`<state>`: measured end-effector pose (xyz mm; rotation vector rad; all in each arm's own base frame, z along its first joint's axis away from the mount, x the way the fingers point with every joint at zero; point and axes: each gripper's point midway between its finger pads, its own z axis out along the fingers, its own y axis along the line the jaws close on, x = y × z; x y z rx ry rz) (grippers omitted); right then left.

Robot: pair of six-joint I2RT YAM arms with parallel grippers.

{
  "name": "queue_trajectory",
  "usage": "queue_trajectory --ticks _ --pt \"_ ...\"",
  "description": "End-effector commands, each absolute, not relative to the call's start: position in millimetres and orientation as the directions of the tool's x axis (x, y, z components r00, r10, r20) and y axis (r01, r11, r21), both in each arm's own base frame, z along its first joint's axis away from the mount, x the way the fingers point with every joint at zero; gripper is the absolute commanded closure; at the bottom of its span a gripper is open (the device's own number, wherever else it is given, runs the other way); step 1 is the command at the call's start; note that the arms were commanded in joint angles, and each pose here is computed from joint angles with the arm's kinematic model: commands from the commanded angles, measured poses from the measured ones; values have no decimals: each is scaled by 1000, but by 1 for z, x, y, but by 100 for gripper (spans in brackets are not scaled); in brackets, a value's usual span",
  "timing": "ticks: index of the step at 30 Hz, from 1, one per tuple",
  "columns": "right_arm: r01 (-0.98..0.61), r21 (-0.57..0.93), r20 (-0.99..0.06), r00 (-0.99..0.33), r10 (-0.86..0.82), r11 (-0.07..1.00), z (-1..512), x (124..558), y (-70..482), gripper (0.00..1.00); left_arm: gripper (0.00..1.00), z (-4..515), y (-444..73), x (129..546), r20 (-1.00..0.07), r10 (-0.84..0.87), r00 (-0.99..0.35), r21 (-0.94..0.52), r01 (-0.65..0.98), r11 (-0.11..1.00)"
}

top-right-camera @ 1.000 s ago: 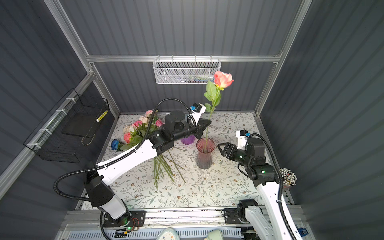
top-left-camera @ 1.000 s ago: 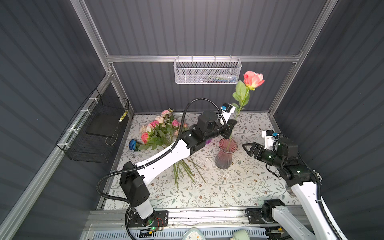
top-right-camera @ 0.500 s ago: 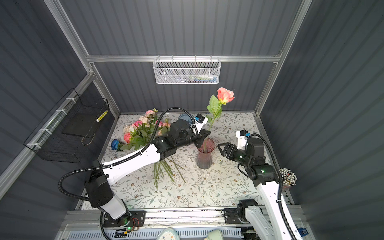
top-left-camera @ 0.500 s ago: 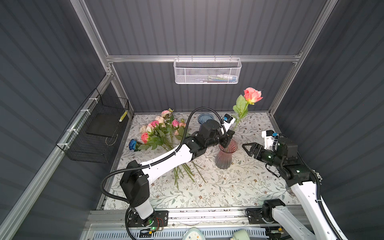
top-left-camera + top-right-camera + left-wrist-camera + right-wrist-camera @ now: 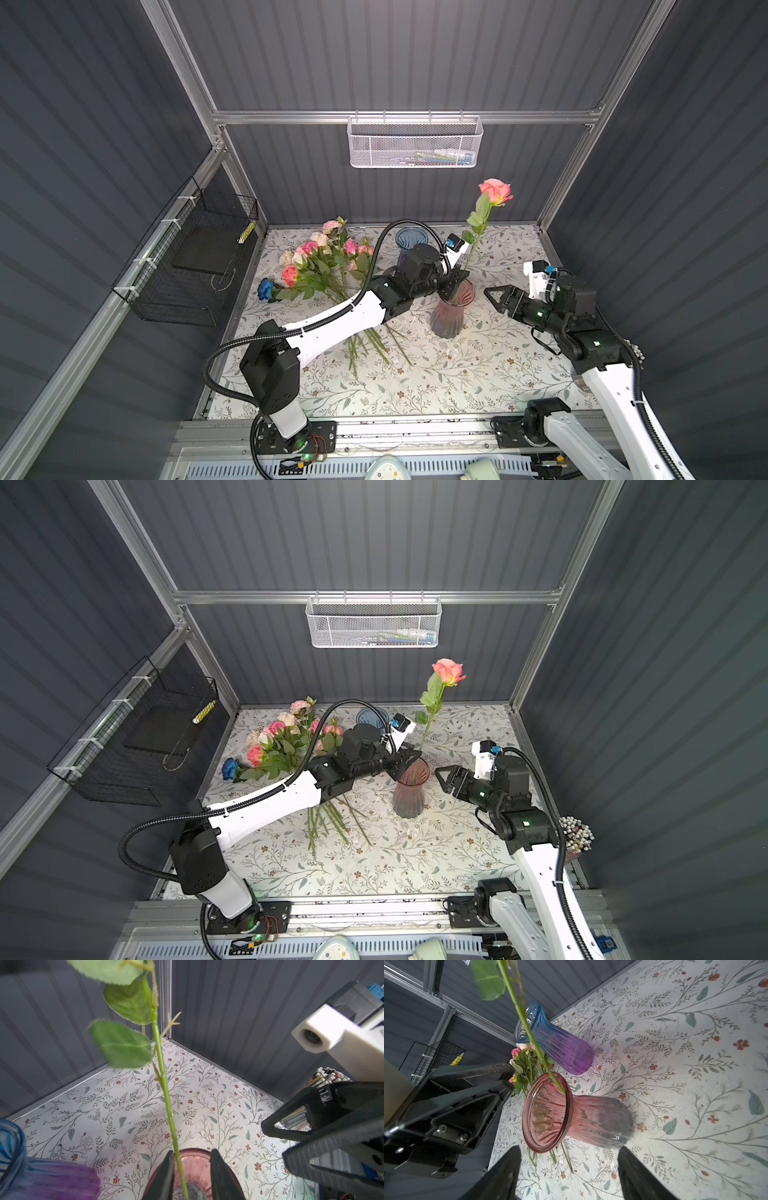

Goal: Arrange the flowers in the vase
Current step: 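Lower the rose stem into the pink vase and open the left gripper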

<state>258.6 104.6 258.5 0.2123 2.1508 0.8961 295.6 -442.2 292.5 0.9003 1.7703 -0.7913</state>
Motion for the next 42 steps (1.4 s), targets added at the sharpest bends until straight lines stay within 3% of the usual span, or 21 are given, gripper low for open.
queue_trajectory --ticks 1,6,11,15,20,24,33,42 --pt "-170 670 -621 -661 421 722 278 257 107 25 68 304 -424 290 -945 227 -235 -80 841 535" --pt "-172 669 -625 -657 421 723 279 257 106 26 63 320 -393 290 -953 210 -218 -43 784 619" --pt "-166 670 -617 -667 418 724 274 257 107 28 49 320 -329 300 -961 165 -220 -2 605 796" --pt "-170 670 -618 -666 417 722 274 257 107 30 47 312 -270 318 -952 83 -296 -53 422 905" --pt "-178 687 -608 -672 422 705 273 256 111 34 58 248 -170 359 -842 -79 -534 -137 69 988" --pt "-170 696 -592 -686 423 698 265 257 113 37 70 190 -126 379 -706 -169 -688 -143 -94 985" --pt "-170 698 -583 -698 415 695 251 260 115 43 76 111 -110 423 -530 -154 -834 -34 -161 986" --pt "-187 709 -566 -726 391 679 240 259 121 42 82 91 -111 449 -489 -75 -869 50 -114 992"
